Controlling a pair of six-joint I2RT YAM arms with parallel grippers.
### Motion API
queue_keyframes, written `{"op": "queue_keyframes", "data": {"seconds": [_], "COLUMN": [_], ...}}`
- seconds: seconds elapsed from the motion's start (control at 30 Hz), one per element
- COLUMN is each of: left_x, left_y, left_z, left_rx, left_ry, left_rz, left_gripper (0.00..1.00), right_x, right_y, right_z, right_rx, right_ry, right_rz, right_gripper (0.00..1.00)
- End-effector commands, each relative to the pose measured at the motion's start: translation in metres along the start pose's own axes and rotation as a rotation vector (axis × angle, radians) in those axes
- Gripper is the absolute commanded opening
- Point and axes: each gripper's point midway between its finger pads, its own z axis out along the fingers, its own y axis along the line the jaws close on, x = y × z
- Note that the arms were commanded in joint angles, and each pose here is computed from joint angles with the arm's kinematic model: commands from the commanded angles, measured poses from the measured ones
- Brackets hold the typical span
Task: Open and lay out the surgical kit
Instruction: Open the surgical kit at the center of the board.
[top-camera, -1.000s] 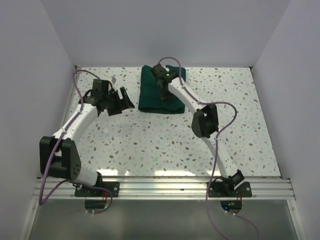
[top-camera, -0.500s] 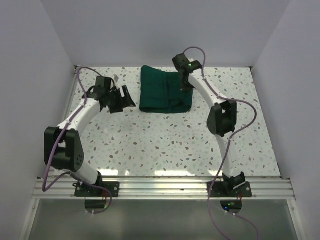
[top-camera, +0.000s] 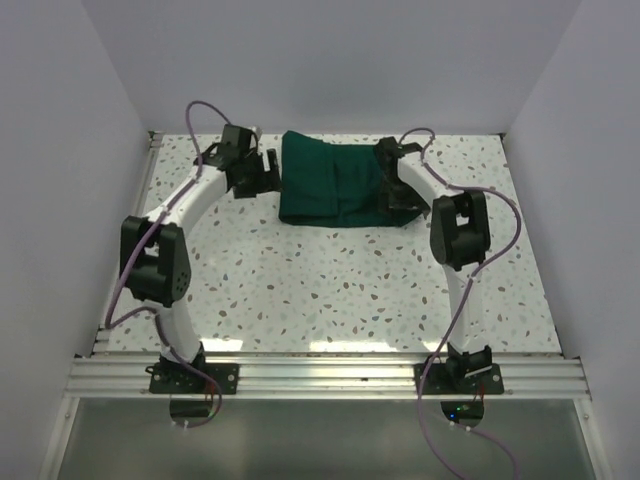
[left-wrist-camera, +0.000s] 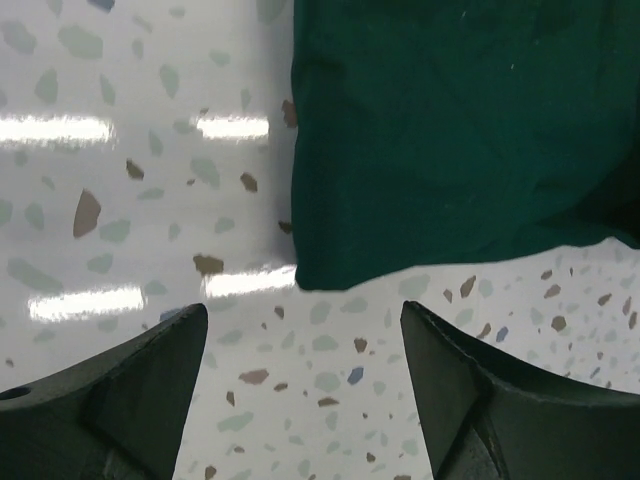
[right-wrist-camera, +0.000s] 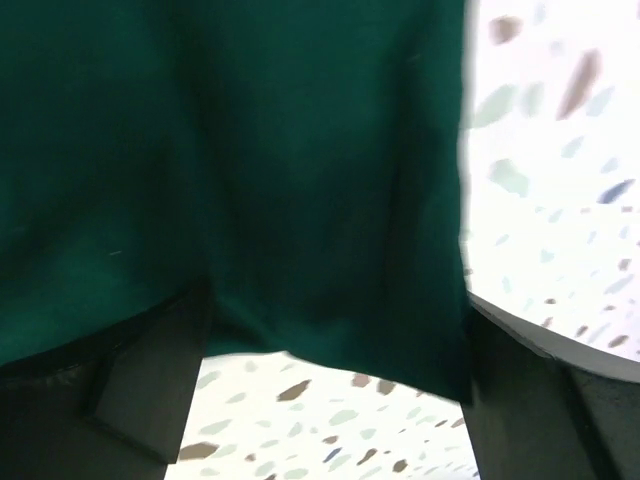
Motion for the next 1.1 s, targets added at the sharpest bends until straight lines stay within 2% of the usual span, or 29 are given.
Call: {"op": "queue_keyframes", "data": {"seconds": [0.0, 0.07, 0.1, 0.17, 0.3, 0.53, 0.7, 0.87, 0.93, 1.0, 1.03, 1.07], "left_x": [-0.035, -0.03, -0.05, -0.058, -0.048, -0.011, -0.001, 0.011, 0.012, 0.013, 0.011, 0.009], "left_y": [-0.027, -0.046, -0.063, -0.095, -0.127, -0.137, -0.133, -0.114, -0.113, -0.112, -0.113, -0.113], "left_z": [0.013, 0.038, 0.033, 0.051, 0.083, 0.135, 0.145, 0.154, 0.154, 0.153, 0.151, 0.148], "left_rx": [-0.082, -0.109, -0.117, -0.104, -0.117, -0.205, -0.343, -0.416, -0.42, -0.421, -0.42, -0.424], "left_ry": [-0.066, -0.041, -0.091, -0.112, -0.118, -0.134, -0.18, -0.154, -0.148, -0.146, -0.15, -0.158], "left_rz": [0.125, 0.177, 0.193, 0.218, 0.239, 0.282, 0.341, 0.362, 0.359, 0.36, 0.359, 0.357], "left_gripper": [0.82, 0.82, 0.82, 0.82, 0.82, 0.84, 0.86, 0.85, 0.82, 0.74, 0.61, 0.58], "right_x": [-0.02, -0.025, -0.026, -0.027, -0.022, 0.002, 0.018, 0.022, 0.022, 0.022, 0.022, 0.022], "right_y": [-0.025, -0.035, -0.039, -0.047, -0.057, -0.067, -0.065, -0.057, -0.055, -0.052, -0.051, -0.05], "right_z": [-0.026, -0.036, -0.041, -0.055, -0.082, -0.117, -0.123, -0.119, -0.116, -0.115, -0.114, -0.113], "right_rx": [0.034, 0.053, 0.052, 0.049, 0.003, -0.101, -0.16, -0.191, -0.192, -0.202, -0.204, -0.203], "right_ry": [-0.092, -0.123, -0.132, -0.158, -0.185, -0.172, -0.161, -0.142, -0.131, -0.124, -0.121, -0.119], "right_rz": [0.062, 0.067, 0.064, 0.087, 0.132, 0.149, 0.146, 0.136, 0.129, 0.125, 0.126, 0.121], "right_gripper": [0.99, 0.99, 0.99, 0.99, 0.99, 0.99, 0.99, 0.99, 0.99, 0.99, 0.99, 0.99]}}
